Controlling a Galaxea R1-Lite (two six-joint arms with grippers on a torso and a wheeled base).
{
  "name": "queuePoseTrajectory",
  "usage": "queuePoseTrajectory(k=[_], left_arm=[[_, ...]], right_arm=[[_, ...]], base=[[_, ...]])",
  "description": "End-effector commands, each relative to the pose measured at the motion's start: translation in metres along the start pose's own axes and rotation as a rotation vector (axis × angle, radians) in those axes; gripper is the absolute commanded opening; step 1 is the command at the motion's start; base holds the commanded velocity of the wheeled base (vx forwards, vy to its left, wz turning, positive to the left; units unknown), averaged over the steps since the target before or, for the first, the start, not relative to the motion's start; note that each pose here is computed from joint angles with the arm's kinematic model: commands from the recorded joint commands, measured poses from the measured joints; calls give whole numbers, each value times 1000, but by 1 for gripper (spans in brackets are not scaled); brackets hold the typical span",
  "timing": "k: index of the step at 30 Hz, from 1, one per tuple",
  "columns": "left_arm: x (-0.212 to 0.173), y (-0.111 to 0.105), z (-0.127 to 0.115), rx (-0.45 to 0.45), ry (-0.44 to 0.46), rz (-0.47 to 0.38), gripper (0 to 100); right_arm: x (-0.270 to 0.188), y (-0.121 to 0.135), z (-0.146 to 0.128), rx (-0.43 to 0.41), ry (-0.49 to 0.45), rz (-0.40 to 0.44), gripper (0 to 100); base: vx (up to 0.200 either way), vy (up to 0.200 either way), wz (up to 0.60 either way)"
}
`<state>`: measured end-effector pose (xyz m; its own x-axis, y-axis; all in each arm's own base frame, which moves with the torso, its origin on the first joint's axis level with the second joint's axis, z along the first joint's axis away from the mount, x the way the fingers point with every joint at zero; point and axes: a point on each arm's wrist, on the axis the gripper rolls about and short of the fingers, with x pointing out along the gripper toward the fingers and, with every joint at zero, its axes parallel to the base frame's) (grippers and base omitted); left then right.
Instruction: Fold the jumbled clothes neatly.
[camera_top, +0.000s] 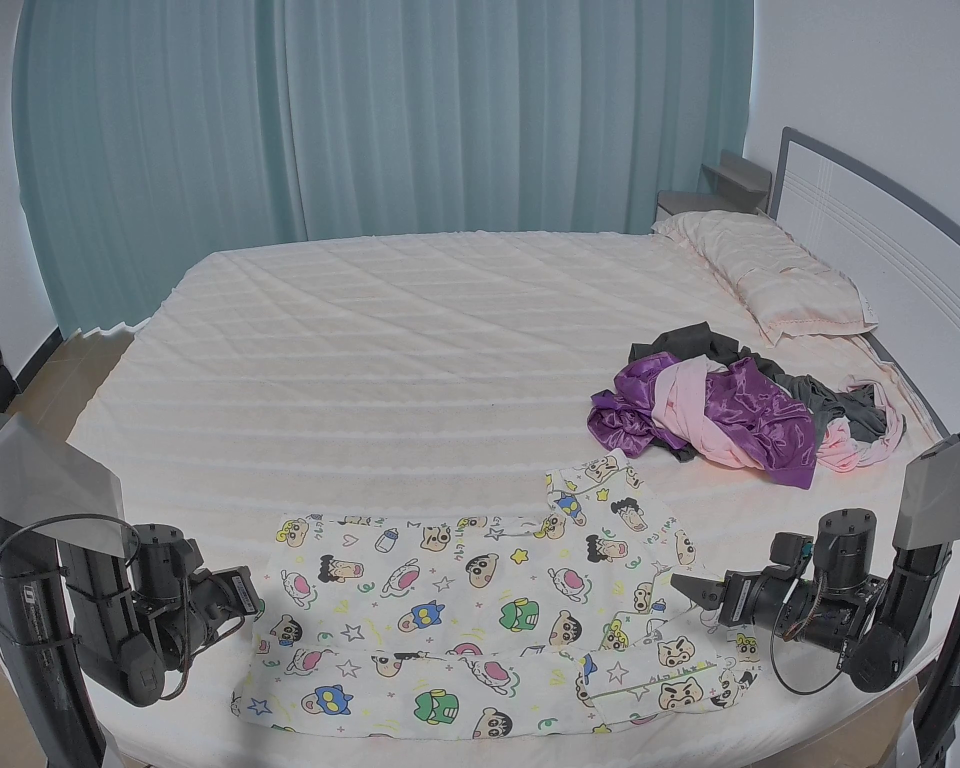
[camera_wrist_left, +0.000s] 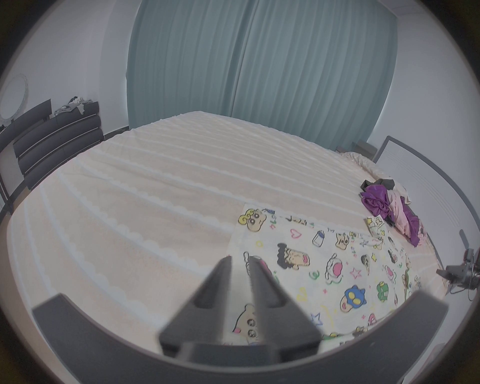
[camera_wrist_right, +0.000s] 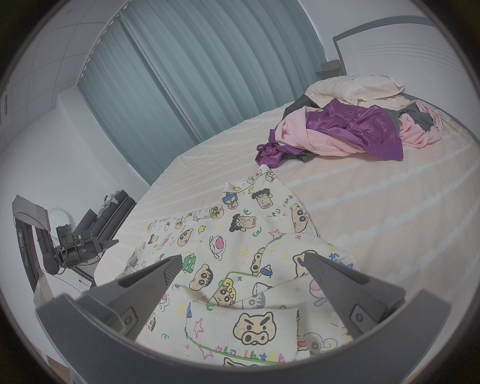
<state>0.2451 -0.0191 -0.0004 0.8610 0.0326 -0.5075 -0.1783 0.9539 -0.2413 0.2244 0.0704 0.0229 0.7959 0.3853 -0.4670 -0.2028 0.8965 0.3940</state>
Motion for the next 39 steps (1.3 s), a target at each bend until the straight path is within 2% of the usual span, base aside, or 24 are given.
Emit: queuePoseTrajectory(k=[1, 4, 9, 12, 16, 20, 21, 27, 39], left_arm=[[11, -5, 13, -22, -77, -26, 100], [29, -11, 23, -93, -131, -54, 100], [58, -18, 35, -106, -164, -75, 100], [82, -24, 48, -100, -86, -72, 100], [97, -29, 56, -58, -16, -150, 100], [119, -28, 44, 64, 14, -149, 100], [124, -28, 42, 70, 17, -149, 100], [134, -25, 28, 80, 73, -137, 100], [134, -25, 28, 79, 65, -140, 100]], right_arm=[[1, -1, 0, 2, 2, -2, 100], [0, -1, -1, 6, 5, -2, 100], [0, 0, -1, 27, 5, 1, 100], [-1, 1, -3, 32, 16, 2, 100], [-1, 1, -5, 31, 24, 1, 100], [-1, 2, -5, 30, 26, 2, 100], [-2, 2, -5, 29, 26, 4, 100], [-7, 1, -8, 34, 39, -6, 100], [-8, 1, -10, 35, 47, -8, 100]], base=[[0, 0, 0], [0, 0, 0], [0, 0, 0], [0, 0, 0], [0, 0, 0], [0, 0, 0], [0, 0, 0], [0, 0, 0], [0, 0, 0]])
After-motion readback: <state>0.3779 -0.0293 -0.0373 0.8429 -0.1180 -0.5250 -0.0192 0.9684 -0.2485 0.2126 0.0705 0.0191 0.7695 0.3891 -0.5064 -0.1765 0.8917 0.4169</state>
